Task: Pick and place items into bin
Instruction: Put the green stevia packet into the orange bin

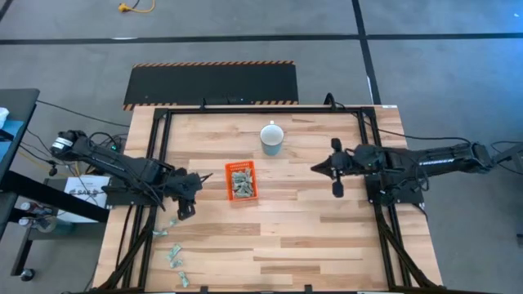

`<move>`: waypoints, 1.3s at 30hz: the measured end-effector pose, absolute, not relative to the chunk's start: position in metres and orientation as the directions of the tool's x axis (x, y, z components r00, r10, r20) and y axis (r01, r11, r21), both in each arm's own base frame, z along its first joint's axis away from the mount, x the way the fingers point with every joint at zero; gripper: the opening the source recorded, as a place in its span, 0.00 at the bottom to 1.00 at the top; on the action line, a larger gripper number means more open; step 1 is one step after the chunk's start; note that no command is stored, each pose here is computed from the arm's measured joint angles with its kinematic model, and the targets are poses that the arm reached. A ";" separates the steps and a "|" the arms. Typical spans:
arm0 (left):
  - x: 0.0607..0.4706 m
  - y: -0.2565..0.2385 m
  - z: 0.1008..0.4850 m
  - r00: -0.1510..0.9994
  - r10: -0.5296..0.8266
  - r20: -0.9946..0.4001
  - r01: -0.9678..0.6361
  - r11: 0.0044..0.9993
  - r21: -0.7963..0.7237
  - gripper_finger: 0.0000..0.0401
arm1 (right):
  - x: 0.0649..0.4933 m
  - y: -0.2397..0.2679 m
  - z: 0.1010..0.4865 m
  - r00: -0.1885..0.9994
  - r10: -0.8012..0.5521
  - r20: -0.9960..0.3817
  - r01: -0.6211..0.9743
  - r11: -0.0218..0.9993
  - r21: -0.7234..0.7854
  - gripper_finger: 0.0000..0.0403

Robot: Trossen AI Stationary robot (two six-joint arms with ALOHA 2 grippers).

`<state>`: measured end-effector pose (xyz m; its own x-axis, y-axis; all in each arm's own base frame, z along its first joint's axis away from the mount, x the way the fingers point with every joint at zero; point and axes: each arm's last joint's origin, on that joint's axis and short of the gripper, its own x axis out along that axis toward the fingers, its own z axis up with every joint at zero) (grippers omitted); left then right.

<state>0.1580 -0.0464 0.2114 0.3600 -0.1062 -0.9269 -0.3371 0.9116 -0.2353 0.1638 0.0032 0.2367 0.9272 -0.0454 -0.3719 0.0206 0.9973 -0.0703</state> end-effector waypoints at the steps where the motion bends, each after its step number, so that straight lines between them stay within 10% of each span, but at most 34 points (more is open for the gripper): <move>1: 0.158 -0.049 0.212 0.355 -0.134 -0.925 -0.347 0.900 -0.263 0.20 | 0.160 0.004 0.232 0.927 -0.043 -0.372 0.018 0.997 -0.070 0.00; 39: 0.146 -0.097 0.169 -0.038 -0.049 -0.998 -0.472 0.881 -0.025 0.29 | 0.155 0.003 0.214 0.928 -0.045 -0.370 0.027 0.998 -0.053 0.01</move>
